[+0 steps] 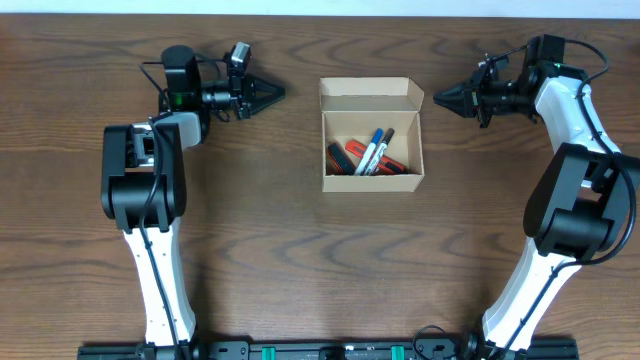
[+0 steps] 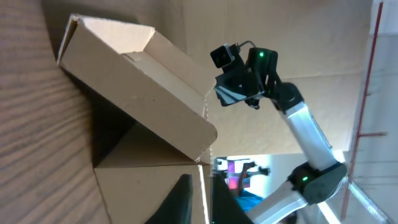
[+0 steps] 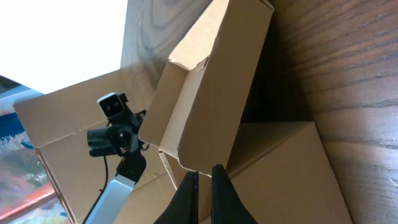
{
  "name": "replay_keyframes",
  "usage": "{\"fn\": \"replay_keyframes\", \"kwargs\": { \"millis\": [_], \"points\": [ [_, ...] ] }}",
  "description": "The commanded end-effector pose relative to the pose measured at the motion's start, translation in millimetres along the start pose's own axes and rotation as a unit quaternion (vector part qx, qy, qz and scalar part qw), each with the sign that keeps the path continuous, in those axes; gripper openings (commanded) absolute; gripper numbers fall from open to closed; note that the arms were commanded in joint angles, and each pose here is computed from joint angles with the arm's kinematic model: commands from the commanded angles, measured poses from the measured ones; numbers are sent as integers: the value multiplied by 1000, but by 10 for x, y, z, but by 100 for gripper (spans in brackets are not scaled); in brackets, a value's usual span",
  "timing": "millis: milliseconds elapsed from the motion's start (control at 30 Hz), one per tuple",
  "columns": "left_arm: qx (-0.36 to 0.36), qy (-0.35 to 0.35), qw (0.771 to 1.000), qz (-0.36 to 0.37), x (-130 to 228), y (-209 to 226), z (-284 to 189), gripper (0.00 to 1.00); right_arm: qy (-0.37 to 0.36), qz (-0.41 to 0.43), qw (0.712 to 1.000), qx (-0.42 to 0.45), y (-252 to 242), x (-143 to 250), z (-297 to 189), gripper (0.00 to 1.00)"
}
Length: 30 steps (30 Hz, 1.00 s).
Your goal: Pack container
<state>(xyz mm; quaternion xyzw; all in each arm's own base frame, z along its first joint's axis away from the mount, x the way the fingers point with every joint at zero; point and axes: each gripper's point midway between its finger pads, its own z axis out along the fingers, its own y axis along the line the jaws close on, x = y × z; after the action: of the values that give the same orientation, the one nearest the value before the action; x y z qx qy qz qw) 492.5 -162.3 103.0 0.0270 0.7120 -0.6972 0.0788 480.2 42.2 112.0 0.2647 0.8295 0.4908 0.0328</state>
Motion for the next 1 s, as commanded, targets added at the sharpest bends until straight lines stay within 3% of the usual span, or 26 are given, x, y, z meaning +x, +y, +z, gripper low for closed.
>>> {"fn": "replay_keyframes", "kwargs": {
  "millis": [0,167,300,367,500,667,833,967],
  "points": [
    [3,6,1000,26,4,-63,-2,27,4,-4,1000,-6,-8,0,-6,1],
    [3,6,999,35,3,-63,-4,15,5,-3,1000,-8,0,7,-7,2],
    [2,4,1000,2,-6,-62,-11,19,19,-4,999,-33,84,52,-11,2],
    [2,4,999,-41,-5,-62,-11,13,20,-4,999,-34,90,55,-12,2],
    [4,6,997,-81,-19,-125,12,12,20,-5,999,-35,92,53,-12,2],
    [9,7,997,-73,-51,-301,27,9,22,-5,999,-38,103,61,-10,1],
    [9,8,989,-144,-50,-308,26,6,25,-5,999,-43,121,71,-12,2],
    [8,9,970,-242,-49,-309,32,6,26,-1,999,-45,128,75,-13,2]
  ]
}}
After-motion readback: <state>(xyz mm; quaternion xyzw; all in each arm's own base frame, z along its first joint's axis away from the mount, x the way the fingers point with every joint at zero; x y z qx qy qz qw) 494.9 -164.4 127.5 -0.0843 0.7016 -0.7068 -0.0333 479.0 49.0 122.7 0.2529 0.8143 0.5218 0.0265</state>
